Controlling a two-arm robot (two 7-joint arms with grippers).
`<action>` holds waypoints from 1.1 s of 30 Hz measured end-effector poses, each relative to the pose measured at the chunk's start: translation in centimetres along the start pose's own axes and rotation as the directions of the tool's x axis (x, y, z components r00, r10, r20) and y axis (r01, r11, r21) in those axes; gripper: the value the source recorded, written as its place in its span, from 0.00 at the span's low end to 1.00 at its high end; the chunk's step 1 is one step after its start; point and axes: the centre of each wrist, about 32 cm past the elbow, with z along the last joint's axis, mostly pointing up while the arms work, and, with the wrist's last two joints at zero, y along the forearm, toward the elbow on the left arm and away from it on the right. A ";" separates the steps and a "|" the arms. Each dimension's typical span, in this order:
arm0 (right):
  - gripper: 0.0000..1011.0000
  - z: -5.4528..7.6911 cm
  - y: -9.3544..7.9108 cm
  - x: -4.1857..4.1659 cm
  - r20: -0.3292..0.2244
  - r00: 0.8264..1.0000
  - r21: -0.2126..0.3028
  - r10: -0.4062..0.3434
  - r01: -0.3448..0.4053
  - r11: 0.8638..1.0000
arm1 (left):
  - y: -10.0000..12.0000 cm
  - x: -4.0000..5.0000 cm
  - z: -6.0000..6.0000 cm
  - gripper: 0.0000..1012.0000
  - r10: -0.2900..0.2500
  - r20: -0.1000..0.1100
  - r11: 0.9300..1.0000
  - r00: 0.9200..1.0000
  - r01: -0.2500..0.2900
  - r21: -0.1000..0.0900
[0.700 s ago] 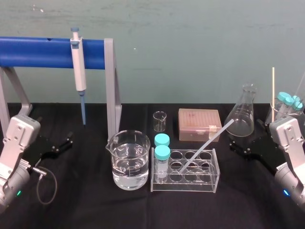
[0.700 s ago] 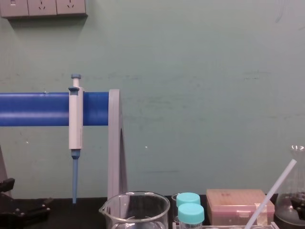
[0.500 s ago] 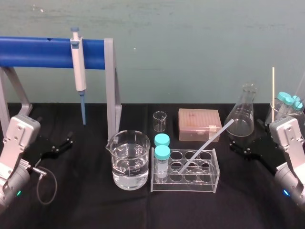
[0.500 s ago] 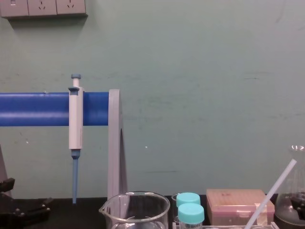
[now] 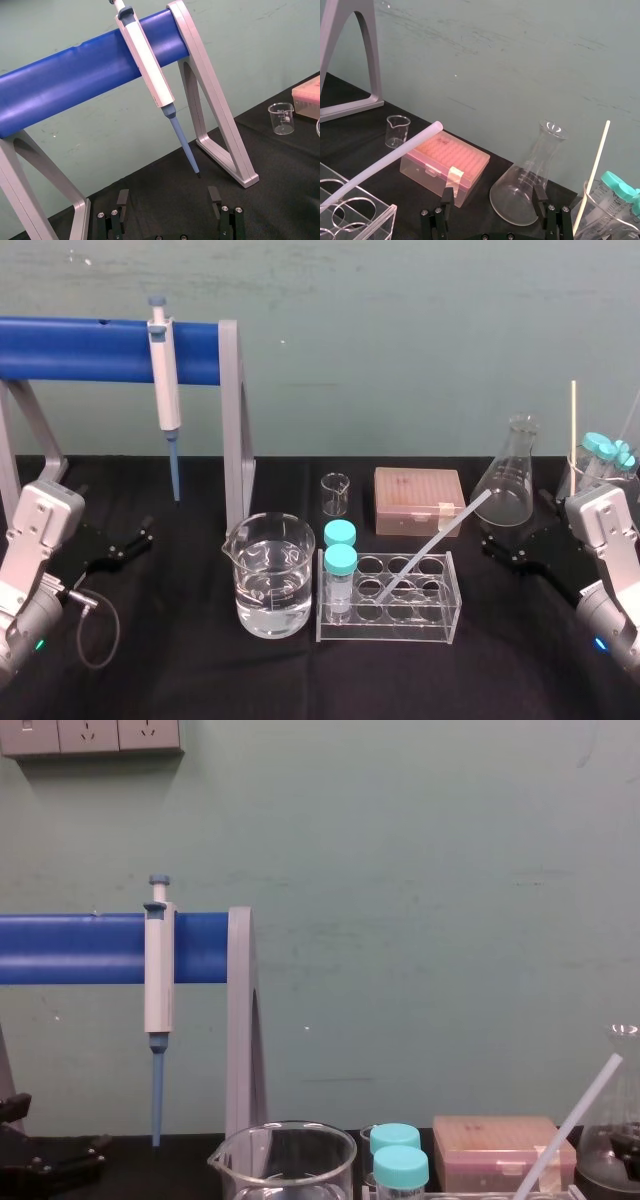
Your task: Pick up the stirring rod with one hand, then place it down.
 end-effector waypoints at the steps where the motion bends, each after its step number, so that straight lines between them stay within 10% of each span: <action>1: 0.99 0.0 0.0 0.00 0.000 1.000 0.000 0.000 0.000 1.000 | 0.0 0.00 0.0 0.99 0.000 0.000 1.000 1.000 0.000 0.000; 33: 0.99 0.0 0.0 0.00 0.000 1.000 0.000 0.000 0.000 1.000 | 0.0 0.00 0.0 0.99 0.000 0.000 1.000 1.000 0.000 0.000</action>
